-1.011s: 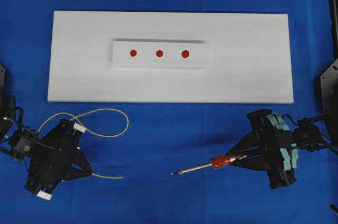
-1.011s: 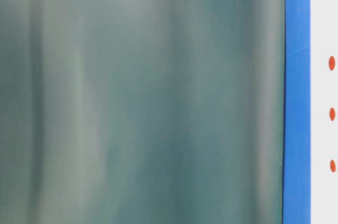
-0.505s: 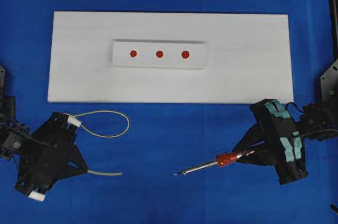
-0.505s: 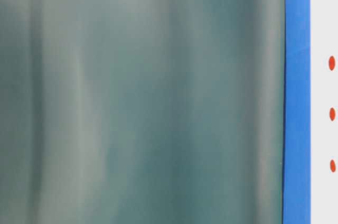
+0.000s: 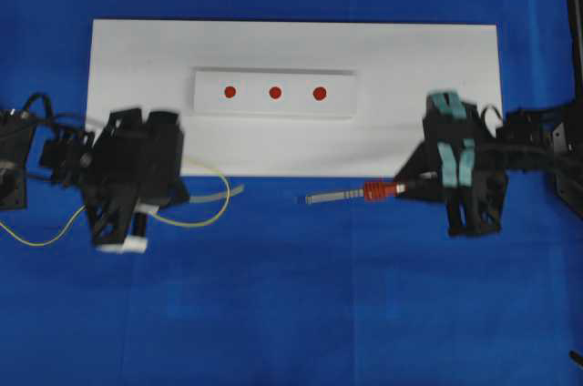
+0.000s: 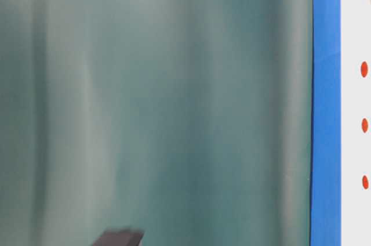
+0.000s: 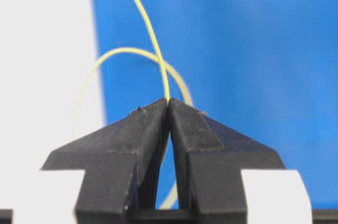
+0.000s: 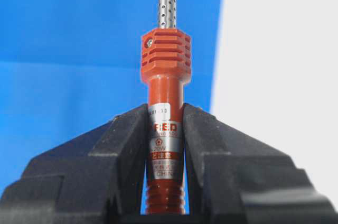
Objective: Touch the tip of the soldering iron to the tip of the solder at the mark.
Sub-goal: 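Lift both tools and carry them up over the red-dot strip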
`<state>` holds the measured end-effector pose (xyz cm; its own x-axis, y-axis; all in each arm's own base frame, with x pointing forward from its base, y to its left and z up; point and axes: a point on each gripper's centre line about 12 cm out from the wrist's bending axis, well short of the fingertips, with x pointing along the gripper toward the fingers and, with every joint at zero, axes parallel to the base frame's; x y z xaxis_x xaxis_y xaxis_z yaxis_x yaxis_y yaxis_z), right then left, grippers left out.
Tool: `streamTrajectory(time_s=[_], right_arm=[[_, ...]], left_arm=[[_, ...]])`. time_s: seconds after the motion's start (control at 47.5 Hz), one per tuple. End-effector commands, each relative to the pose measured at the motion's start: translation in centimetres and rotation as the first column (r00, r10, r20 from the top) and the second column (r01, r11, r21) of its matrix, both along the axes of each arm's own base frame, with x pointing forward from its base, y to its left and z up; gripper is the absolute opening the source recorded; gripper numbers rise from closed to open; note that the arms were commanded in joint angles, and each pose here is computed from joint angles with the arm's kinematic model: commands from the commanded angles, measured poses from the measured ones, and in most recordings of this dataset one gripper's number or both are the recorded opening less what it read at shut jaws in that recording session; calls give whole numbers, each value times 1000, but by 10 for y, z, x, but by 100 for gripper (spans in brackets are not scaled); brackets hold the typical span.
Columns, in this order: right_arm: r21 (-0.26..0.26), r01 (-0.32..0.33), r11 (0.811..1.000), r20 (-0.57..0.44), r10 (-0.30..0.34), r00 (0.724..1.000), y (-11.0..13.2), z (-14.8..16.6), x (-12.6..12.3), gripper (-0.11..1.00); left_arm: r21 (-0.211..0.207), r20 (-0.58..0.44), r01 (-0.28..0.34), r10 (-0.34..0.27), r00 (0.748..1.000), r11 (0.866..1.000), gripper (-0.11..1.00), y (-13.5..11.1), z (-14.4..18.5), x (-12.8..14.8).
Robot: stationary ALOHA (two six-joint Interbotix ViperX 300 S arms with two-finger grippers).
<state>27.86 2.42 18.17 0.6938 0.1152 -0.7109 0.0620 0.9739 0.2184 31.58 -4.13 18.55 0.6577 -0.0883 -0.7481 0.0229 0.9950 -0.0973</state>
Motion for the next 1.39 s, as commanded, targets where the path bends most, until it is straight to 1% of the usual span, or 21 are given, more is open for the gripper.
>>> streamTrajectory(time_s=[0.0, 0.126, 0.211, 0.316, 0.4, 0.547, 0.737, 1.011, 1.221, 1.368], right_arm=[[-23, 51, 998, 26, -51, 998, -21, 14, 6, 6], [-50, 121, 991, 9, -121, 993, -49, 15, 5, 6], [-75, 166, 983, 12, -165, 986, -67, 17, 4, 6], [-89, 216, 972, 16, -215, 976, -84, 19, 2, 6], [-100, 237, 966, 14, -236, 972, -92, 18, 1, 6], [-118, 232, 966, 14, -232, 973, -95, 18, 1, 6], [-115, 232, 966, 8, -233, 972, -95, 18, 2, 6], [-112, 232, 966, 2, -234, 972, -94, 17, 1, 6], [-113, 232, 966, 0, -233, 972, -95, 17, 1, 6], [-111, 233, 966, -3, -235, 972, -95, 17, 4, 6]], left_arm=[[10, -2, -63, 63, 998, 998, 3, 23, 10, 11], [24, -40, -128, 129, 991, 991, 3, 48, 12, 18], [31, -58, -161, 162, 985, 987, 3, 60, 12, 21], [44, -64, -184, 187, 980, 982, 3, 74, 14, 24], [55, -59, -190, 193, 979, 980, 3, 82, 15, 27], [67, -60, -195, 199, 978, 978, 3, 89, 16, 30], [69, -61, -203, 207, 976, 977, 3, 93, 15, 31], [62, -71, -209, 213, 974, 976, 3, 92, 15, 29], [57, -144, -220, 226, 963, 974, 3, 91, 9, 21], [39, -175, -251, 254, 951, 967, 3, 90, 5, 14]])
